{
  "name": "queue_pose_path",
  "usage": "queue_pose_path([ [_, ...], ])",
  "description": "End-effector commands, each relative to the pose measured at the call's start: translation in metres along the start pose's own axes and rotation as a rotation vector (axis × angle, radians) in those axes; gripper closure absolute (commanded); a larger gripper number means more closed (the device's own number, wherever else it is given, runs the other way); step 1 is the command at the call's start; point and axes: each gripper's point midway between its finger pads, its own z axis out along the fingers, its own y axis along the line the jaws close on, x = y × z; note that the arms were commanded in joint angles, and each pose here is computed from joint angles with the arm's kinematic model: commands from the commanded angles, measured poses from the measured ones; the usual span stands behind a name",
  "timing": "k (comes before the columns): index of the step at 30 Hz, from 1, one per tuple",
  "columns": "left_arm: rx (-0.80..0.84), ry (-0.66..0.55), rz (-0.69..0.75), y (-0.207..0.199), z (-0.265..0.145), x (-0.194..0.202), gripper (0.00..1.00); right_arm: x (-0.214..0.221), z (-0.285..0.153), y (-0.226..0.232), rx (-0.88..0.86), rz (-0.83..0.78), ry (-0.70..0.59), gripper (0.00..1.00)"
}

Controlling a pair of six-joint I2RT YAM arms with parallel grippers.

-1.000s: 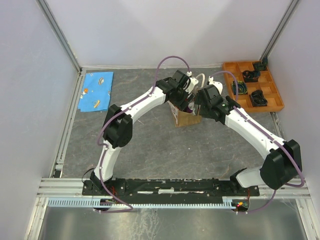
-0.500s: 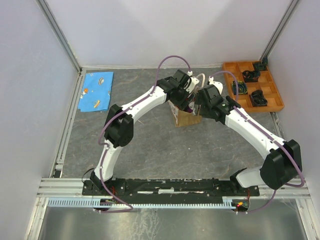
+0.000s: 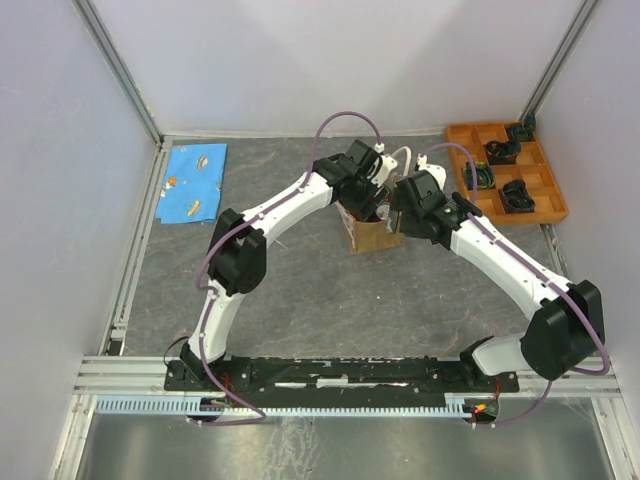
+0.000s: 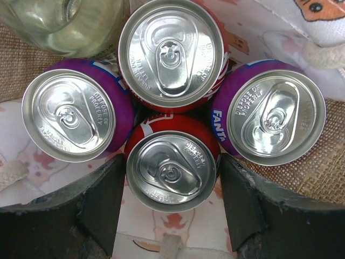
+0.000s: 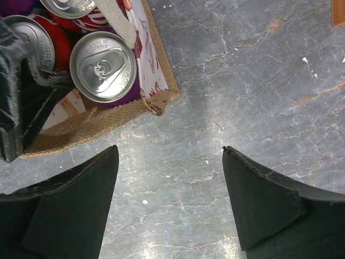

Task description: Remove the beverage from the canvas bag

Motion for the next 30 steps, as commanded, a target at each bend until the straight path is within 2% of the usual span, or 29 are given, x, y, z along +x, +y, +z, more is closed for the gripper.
queue_pose_path([
  [1, -0.024, 0.047, 0.065, 0.003, -0.005, 0.017, 0.97, -0.004, -0.009, -0.006, 0.012, -0.007, -0.024, 0.14],
  [6, -0.083, -0.171, 0.078, 0.015, -0.041, -0.045, 0.97, -0.006, -0.009, -0.006, 0.015, 0.003, -0.043, 0.14],
  [15, -0.158, -0.373, 0.097, 0.030, -0.108, -0.116, 0.97, -0.020, -0.019, -0.011, 0.019, 0.025, -0.108, 0.15],
  [30, -0.191, -0.471, 0.097, 0.034, -0.171, -0.138, 0.97, -0.041, -0.034, -0.017, 0.015, 0.069, -0.229, 0.15],
])
